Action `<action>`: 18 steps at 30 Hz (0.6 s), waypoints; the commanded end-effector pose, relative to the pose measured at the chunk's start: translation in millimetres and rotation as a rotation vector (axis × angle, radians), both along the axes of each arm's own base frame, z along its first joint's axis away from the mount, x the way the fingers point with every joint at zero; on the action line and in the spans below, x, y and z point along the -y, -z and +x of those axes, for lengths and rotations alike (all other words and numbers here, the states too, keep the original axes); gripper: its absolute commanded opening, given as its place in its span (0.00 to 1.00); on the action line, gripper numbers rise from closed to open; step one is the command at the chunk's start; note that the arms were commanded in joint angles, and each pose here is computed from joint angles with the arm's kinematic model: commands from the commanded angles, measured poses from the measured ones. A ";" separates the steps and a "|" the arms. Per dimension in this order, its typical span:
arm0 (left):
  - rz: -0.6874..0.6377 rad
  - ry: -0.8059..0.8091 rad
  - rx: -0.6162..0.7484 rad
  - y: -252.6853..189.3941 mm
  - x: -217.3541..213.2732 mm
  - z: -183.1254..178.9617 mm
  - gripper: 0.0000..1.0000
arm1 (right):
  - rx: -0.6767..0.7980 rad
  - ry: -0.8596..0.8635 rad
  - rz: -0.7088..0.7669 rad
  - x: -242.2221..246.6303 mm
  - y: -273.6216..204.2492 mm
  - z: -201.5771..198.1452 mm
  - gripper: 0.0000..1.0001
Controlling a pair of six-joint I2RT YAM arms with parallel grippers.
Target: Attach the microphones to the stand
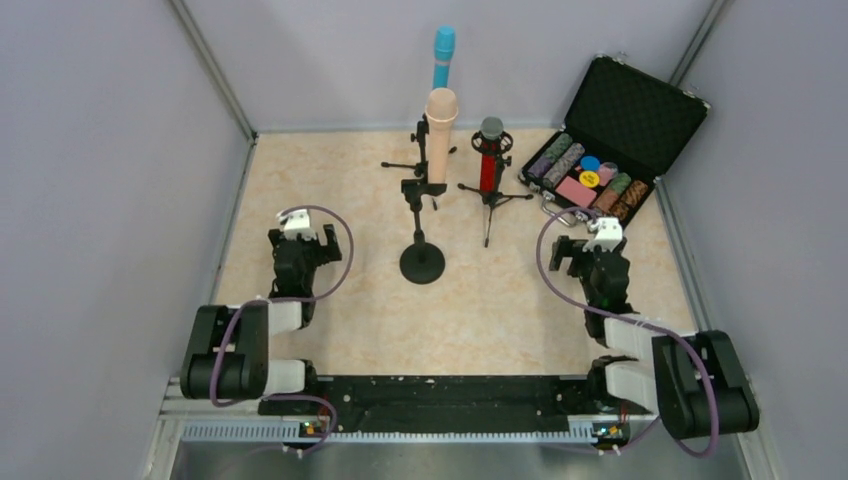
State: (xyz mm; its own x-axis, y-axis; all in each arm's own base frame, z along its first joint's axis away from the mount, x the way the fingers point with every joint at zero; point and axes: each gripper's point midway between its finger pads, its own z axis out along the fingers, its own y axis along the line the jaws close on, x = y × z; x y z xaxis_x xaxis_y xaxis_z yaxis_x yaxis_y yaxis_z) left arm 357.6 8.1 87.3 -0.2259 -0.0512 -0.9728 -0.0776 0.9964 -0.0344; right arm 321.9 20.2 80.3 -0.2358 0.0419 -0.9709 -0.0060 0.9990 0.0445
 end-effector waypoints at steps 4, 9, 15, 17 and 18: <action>0.045 -0.013 0.226 -30.3 -12.6 15.2 0.99 | 0.181 0.110 -0.056 24.8 -40.7 37.5 0.99; 0.056 0.022 0.138 -21.9 -8.3 21.1 0.99 | 0.222 0.210 -0.008 52.4 -29.5 28.8 0.99; 0.034 -0.073 0.102 -18.2 -22.9 28.4 0.99 | 0.200 0.224 -0.010 54.8 -26.4 38.2 0.99; 0.035 -0.073 0.103 -18.7 -22.7 28.6 0.99 | 0.192 0.224 -0.011 54.9 -25.3 38.1 0.99; 0.035 -0.072 0.104 -18.7 -22.6 28.7 0.99 | 0.200 0.226 -0.011 55.1 -26.4 38.2 0.99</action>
